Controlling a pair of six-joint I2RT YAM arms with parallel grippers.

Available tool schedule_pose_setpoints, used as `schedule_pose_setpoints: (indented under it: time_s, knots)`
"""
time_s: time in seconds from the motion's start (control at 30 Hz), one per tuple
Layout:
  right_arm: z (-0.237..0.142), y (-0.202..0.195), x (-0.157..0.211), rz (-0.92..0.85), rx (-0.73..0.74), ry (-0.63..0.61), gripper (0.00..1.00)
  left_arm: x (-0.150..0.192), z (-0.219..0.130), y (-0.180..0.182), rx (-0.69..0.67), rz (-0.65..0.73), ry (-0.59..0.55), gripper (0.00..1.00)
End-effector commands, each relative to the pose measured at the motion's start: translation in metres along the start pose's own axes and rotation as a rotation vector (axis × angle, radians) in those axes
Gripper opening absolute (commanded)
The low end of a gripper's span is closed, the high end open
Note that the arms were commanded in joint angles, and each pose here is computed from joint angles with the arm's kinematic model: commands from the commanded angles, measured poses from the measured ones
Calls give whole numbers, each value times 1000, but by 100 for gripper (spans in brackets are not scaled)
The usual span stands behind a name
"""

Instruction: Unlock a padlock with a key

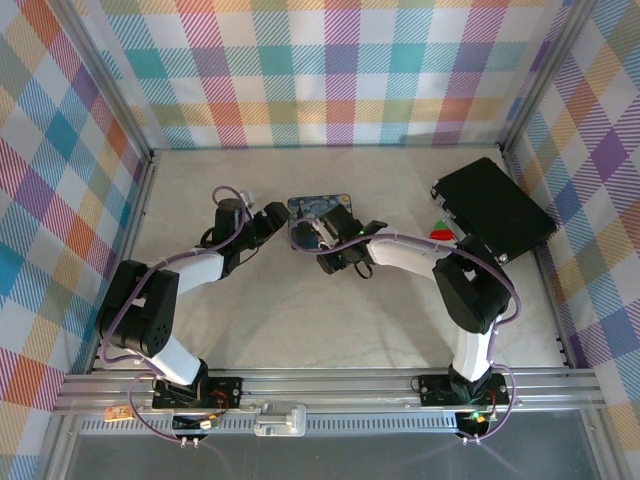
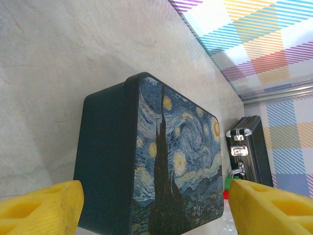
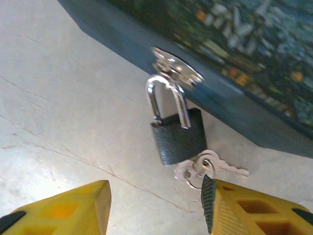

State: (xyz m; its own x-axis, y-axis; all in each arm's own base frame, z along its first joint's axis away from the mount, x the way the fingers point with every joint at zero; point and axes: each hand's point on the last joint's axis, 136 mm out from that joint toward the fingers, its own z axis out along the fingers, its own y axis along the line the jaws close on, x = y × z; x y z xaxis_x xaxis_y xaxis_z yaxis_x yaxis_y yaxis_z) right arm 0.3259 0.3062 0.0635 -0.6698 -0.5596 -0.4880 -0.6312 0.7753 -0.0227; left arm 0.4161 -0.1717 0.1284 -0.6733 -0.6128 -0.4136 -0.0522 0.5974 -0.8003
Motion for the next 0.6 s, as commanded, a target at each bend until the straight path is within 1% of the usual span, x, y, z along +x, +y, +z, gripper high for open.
schedule_pose_setpoints:
  time_s: [0.0,0.07,0.3,0.43,0.47,0.57]
  knots:
    - [9,-4,0,25,78,26,53,-6,-3,-8,20,19,-2,77]
    - [16,-10,0,26,115,32,53,-6,-2,-7,20,14,4,77]
    - [40,-23,-4,-75,210,27,53,-4,1,-9,29,7,20,77]
    - [48,-26,-4,-99,227,14,50,-6,3,-11,29,11,17,77]
    - [51,-26,-2,-104,230,17,48,-8,4,-11,29,13,15,77]
    - [59,-30,2,-106,239,35,31,-11,5,-11,25,24,8,77]
